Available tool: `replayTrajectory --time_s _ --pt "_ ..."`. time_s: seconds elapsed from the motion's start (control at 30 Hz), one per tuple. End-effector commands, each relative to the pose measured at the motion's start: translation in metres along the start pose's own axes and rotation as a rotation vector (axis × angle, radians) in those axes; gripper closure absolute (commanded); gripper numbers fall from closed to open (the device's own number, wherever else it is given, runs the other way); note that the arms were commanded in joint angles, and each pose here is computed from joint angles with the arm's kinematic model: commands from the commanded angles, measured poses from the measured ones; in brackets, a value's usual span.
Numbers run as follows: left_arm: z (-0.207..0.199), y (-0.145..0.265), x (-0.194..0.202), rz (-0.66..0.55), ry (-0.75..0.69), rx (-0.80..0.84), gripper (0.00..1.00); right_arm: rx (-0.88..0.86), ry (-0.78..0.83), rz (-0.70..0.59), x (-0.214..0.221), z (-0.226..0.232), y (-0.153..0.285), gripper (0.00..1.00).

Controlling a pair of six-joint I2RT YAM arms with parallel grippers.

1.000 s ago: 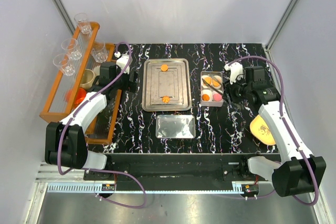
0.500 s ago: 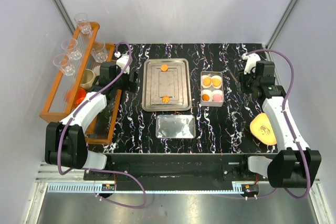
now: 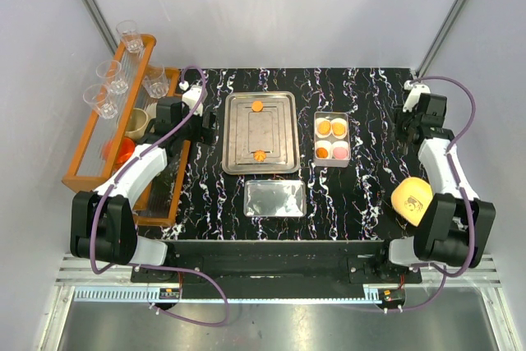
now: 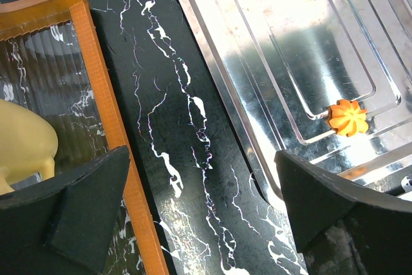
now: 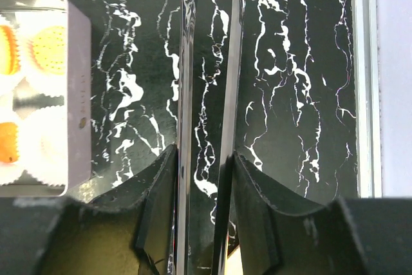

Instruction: Pack the cookies

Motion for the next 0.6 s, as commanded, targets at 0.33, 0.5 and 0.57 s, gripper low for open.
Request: replayTrajectory --time_s 0.33,0.5,0.57 --pt "0.005 0.001 -0.024 -0.064 -0.015 -0.006 0.01 -0.032 -0.057 0.016 0.012 -0.012 -0.070 0.57" --pt "0.005 0.000 -0.023 -0.063 -0.015 -0.005 0.01 -0.038 -0.053 0.053 0.026 -0.014 -0.083 0.57" --pt "0.005 0.000 -0.023 -0.062 -0.016 -0.008 0.01 -0.044 -0.051 0.077 0.035 -0.013 -0.088 0.55"
Point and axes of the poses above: each gripper's point midway between its finger pads, its own y axis back along the fingers, its own z axis along the line the jaws close on, x = y × z, the point moved 2 cm from there along y, back along the fingers, and after that the axes turned 12 degrees about -y, right-handed, at the moved point
